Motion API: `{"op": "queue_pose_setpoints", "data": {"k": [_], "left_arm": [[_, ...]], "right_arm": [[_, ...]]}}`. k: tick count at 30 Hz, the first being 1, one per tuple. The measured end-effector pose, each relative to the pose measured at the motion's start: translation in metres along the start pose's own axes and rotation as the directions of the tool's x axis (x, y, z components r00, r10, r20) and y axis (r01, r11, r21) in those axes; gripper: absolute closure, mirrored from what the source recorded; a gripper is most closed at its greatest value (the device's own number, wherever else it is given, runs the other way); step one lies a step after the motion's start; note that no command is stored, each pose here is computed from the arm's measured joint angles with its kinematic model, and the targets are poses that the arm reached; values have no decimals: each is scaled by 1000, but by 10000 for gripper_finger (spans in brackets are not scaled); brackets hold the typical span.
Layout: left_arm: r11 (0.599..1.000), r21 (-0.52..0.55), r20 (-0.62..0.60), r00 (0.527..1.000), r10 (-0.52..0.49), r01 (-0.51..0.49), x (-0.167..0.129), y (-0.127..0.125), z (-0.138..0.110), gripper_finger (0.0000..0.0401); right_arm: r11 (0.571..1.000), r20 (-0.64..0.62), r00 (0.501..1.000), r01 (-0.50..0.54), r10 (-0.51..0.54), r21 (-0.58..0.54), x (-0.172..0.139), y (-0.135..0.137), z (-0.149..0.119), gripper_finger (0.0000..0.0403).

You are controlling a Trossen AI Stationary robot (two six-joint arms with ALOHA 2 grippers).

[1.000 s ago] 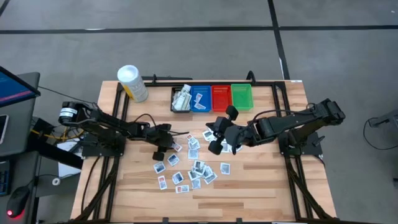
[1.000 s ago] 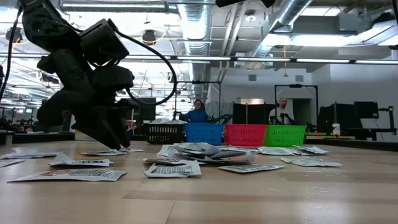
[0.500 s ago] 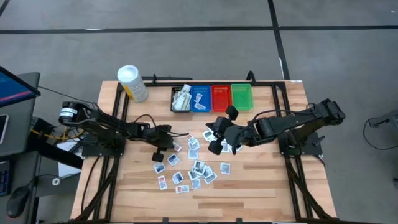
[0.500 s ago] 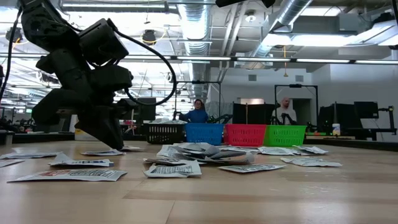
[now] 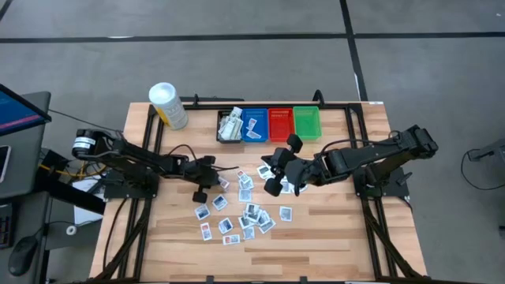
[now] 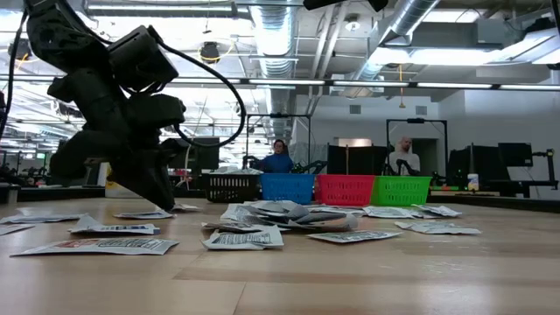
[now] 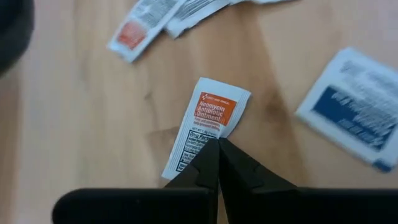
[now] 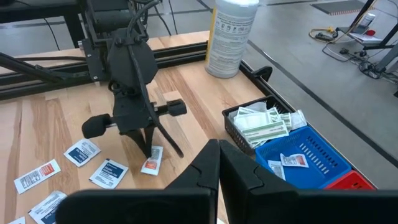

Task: Pick & Place First Aid Supplies
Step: Put the orange ointment pack in the blue bin

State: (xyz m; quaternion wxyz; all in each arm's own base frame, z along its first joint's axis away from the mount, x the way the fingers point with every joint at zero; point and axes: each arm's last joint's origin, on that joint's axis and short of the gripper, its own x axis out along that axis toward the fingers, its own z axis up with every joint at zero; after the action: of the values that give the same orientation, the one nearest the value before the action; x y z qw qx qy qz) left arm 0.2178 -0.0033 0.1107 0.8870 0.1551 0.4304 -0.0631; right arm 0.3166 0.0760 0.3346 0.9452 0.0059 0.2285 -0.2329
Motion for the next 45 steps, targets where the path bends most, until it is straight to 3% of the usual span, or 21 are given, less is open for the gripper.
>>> {"op": "queue_pose_setpoints", "data": {"k": [11, 18, 23, 36, 40, 45], "left_arm": [[988, 111, 93, 991, 101, -111, -14, 6, 12, 394], [943, 243, 213, 961, 175, -226, -21, 12, 25, 394], [922, 231, 270, 930, 248, -312, -24, 22, 31, 393], [880, 50, 330, 839, 432, -473, -43, 99, 69, 393], [881, 30, 329, 836, 438, -473, -34, 128, 80, 393], [866, 78, 286, 843, 455, -494, -12, 156, 89, 393]], "right_arm": [[1000, 0, 1000, 0, 0, 0, 0, 0, 0, 402], [1000, 0, 1000, 0, 0, 0, 0, 0, 0, 402], [1000, 0, 1000, -1, 1, 0, 0, 0, 0, 402], [1000, -10, 1000, 10, -10, -5, 1, -2, -1, 402], [1000, -17, 1000, 24, -25, -8, 4, -6, 0, 402], [999, -23, 999, 38, -39, -6, 7, -10, 0, 402]]}}
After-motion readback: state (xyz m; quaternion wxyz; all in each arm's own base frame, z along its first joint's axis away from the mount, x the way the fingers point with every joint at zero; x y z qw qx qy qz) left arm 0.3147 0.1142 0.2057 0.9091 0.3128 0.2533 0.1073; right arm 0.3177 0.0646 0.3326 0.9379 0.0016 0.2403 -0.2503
